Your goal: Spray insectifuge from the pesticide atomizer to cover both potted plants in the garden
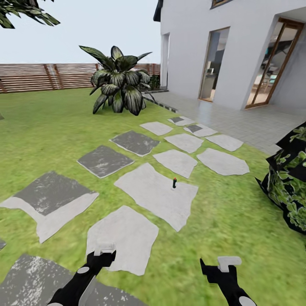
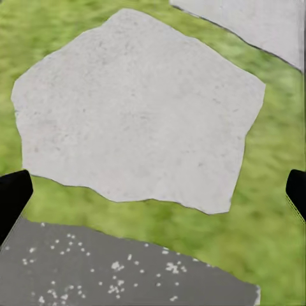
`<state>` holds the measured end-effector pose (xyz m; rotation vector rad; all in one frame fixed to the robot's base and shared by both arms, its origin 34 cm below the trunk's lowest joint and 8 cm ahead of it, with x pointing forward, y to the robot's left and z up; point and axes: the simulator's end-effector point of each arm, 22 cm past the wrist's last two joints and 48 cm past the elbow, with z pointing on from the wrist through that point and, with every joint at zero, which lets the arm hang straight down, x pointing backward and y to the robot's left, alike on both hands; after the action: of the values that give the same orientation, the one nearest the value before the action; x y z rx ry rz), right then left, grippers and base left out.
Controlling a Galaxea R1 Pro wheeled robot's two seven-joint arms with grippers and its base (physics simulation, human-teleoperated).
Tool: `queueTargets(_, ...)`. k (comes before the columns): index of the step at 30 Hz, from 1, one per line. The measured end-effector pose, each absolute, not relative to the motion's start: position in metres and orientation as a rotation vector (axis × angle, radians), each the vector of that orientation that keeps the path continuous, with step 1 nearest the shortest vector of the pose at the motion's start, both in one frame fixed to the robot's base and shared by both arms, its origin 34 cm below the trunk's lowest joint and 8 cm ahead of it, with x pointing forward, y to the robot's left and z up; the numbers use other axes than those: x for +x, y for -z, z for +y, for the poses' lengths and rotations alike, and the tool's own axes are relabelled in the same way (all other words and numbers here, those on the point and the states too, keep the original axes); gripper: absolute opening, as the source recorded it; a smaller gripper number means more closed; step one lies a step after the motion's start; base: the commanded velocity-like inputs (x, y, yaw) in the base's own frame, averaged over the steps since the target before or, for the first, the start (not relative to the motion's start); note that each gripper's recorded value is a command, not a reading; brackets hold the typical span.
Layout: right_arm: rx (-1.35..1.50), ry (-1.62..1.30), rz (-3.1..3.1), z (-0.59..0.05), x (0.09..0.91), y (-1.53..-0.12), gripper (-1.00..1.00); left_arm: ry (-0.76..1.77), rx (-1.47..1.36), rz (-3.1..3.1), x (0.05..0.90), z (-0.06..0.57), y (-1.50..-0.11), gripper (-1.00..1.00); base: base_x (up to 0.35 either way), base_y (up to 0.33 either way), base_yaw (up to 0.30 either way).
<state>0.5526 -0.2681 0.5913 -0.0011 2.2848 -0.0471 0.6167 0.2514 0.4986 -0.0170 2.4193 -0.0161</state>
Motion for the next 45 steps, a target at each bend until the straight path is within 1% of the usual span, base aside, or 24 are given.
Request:
queueTargets(11, -0.001, 0.047, 2.282, -0.268, 0.553, -0.593, 1.0, 0.016, -0.016, 2.414, 0.618, 0.251, -0.501, 1.0, 0.303, 0.181, -0.24)
queueTargets(29, -0.001, 0.046, 2.286, -0.268, 0.553, -0.593, 1.0, 0.016, -0.016, 2.412, 0.619, 0.251, -0.502, 1.0, 0.295, 0.188, -0.03)
queueTargets(45, -0.001, 0.046, 2.271, -0.268, 0.555, -0.599, 1.0, 0.016, -0.015, 2.397, 0.623, 0.251, -0.509, 1.0, 0.294, 0.19, -0.2)
